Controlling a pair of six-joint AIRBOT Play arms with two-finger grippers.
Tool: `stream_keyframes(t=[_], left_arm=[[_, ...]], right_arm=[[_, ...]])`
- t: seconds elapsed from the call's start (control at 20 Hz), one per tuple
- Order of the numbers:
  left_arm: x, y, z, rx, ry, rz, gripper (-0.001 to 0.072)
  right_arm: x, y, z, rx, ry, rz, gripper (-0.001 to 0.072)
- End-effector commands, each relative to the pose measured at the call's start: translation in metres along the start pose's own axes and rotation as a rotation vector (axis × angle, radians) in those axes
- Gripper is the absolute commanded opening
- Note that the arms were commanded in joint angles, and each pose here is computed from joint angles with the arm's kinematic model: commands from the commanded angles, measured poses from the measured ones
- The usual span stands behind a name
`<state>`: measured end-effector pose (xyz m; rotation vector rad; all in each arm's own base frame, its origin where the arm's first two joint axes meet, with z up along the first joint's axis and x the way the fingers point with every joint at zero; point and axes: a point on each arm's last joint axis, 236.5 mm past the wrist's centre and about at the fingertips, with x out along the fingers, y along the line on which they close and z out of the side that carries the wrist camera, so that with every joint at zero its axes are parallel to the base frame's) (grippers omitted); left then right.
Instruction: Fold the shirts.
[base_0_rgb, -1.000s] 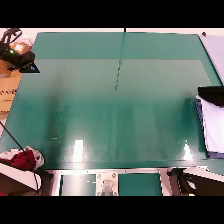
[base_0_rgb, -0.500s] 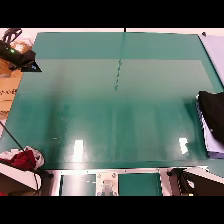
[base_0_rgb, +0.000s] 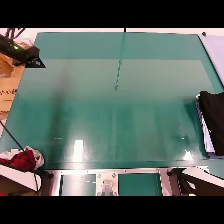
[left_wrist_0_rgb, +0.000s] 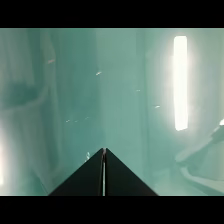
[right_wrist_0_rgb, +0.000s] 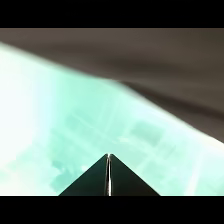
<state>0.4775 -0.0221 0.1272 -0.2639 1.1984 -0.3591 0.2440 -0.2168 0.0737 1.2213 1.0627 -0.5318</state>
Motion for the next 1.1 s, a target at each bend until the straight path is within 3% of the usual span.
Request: stream_keyframes(t=[0.0,0.15,0.4,0.6,1.05], left_arm=[[-0.023,-0.025,0.000,0.070,-0.053,0.023,0.0024],[-0.028,-0.044,-0.041,0.081,-0.007,0.034,0.0025],[0.015,-0.068,-0.163,0.020,0.102,0.020,0.0025],[0.040,-0.065,-0.230,-0.050,0.189,0.019,0.0026],[0.044,-0.064,-0.221,-0.053,0.149,0.019,0.0027]], right_arm=[[0.012,0.112,-0.019,-0.327,-0.052,0.110,0.0019],[0.054,0.159,-0.087,-0.660,0.037,0.092,0.0018],[0.122,0.125,-0.211,-0.956,0.240,0.040,0.0018],[0.142,0.118,-0.237,-1.034,0.231,0.063,0.0018],[0.142,0.119,-0.239,-1.019,0.237,0.068,0.0019]])
